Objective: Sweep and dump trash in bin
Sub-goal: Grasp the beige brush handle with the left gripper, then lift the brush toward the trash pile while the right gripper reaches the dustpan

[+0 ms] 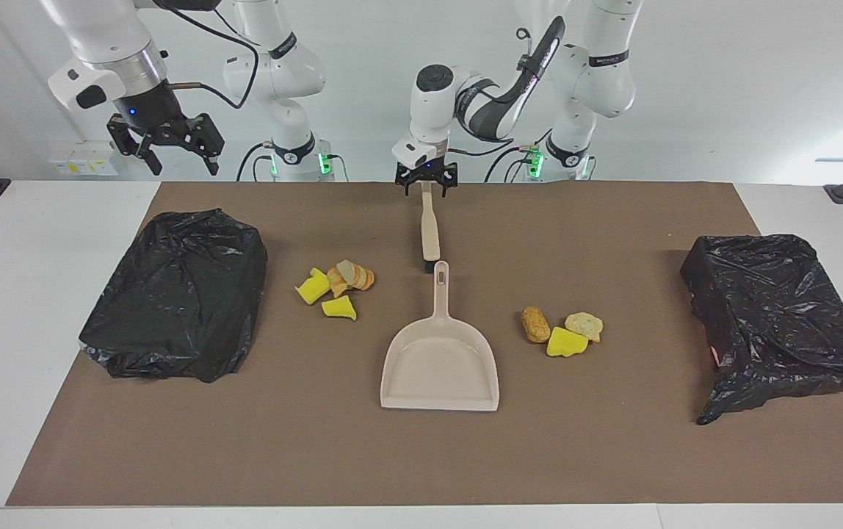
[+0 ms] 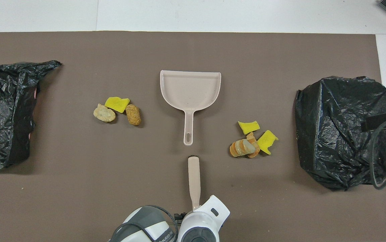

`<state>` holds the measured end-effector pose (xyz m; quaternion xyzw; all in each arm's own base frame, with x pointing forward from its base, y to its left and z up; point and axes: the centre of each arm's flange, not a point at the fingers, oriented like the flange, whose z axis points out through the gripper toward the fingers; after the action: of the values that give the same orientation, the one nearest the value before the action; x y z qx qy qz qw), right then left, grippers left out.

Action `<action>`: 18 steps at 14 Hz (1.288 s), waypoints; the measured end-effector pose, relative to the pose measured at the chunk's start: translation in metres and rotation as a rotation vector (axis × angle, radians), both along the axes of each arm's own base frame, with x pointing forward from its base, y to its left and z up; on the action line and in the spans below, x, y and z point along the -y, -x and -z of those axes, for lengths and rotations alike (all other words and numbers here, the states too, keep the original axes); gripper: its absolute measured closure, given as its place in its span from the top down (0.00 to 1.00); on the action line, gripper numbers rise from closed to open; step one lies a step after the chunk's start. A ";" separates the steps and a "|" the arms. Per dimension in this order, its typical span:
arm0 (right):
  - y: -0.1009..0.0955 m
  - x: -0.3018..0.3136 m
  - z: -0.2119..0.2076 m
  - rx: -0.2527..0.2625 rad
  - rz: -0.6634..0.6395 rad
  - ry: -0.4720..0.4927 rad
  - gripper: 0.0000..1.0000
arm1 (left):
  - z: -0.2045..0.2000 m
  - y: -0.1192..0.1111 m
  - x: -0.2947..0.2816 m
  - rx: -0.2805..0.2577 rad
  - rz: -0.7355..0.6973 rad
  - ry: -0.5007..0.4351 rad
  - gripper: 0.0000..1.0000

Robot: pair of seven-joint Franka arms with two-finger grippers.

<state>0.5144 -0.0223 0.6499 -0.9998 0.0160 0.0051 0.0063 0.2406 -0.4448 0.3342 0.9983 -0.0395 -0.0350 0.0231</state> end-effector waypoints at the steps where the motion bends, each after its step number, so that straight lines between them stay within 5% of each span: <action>1: 0.000 0.000 0.000 0.000 0.000 0.000 1.00 | 0.004 -0.001 0.000 -0.002 -0.002 -0.004 0.98; 3: 0.000 0.000 0.000 0.000 0.000 0.000 1.00 | 0.004 -0.003 0.000 -0.001 -0.007 -0.003 0.82; 4: 0.000 0.000 0.000 0.000 0.000 0.000 1.00 | 0.003 -0.004 0.000 -0.001 -0.009 -0.002 0.82; 9: 0.000 0.000 0.000 0.000 0.000 0.000 1.00 | 0.003 -0.008 -0.004 -0.013 -0.019 -0.019 0.26; 18: 0.000 -0.001 0.000 0.000 -0.002 0.000 1.00 | -0.045 -0.073 -0.055 -0.062 -0.141 -0.112 0.26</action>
<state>0.5145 -0.0212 0.6499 -0.9999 0.0151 0.0051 0.0064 0.3140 -0.3902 0.3790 0.9968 0.0334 -0.0664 -0.0291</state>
